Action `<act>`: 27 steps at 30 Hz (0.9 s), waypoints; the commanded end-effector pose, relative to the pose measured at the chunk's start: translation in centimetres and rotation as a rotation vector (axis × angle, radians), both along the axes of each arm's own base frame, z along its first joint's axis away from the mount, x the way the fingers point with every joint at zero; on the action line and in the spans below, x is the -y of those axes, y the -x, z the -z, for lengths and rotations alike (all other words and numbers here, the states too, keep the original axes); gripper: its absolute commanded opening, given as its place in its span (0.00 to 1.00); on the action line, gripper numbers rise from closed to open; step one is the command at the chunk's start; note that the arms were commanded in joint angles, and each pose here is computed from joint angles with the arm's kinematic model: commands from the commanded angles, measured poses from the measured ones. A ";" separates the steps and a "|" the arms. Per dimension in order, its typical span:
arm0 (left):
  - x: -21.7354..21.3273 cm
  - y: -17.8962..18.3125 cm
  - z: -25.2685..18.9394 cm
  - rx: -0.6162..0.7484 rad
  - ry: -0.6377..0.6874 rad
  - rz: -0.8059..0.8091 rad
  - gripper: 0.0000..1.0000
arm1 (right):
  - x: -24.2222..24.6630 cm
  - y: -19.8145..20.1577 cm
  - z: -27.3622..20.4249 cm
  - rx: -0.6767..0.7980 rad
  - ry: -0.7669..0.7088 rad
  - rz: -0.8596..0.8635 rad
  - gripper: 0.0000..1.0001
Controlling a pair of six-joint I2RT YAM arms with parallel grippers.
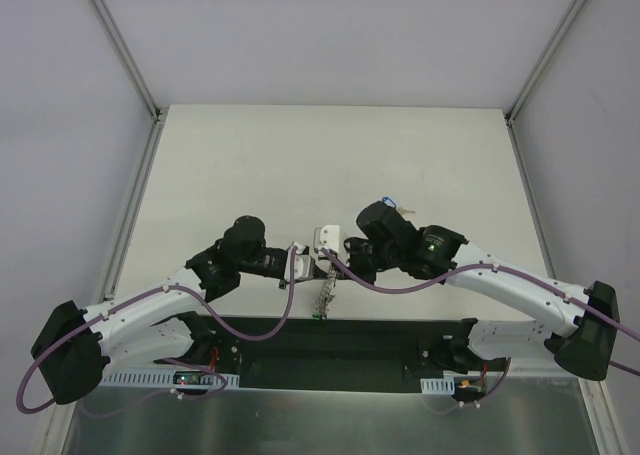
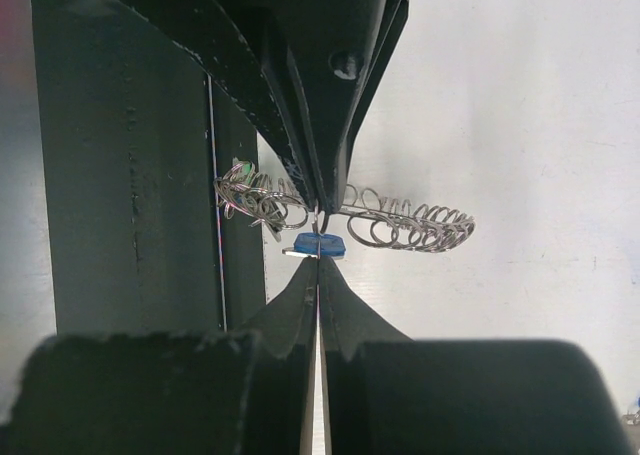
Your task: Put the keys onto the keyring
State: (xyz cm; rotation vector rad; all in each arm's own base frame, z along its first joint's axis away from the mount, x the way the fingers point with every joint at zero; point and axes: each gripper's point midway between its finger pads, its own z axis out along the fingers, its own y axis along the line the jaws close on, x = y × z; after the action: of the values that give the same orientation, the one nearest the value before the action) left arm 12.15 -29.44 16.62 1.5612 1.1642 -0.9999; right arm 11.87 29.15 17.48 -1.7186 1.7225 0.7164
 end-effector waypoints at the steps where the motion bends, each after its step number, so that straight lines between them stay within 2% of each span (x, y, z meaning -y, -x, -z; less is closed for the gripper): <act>1: 0.8 -0.2 -3.0 0.064 0.097 0.034 0.00 | -1.0 -0.4 -1.3 0.040 -0.036 -0.015 0.01; 27: 1.1 -0.1 -3.0 0.025 0.097 0.039 0.00 | -1.7 -0.4 -1.4 0.077 -0.051 -0.017 0.01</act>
State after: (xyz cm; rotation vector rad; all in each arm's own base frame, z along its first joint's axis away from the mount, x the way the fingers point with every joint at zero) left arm 12.17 -29.55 16.65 1.5462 1.1833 -1.0170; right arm 11.88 29.22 17.02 -1.7333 1.7266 0.6702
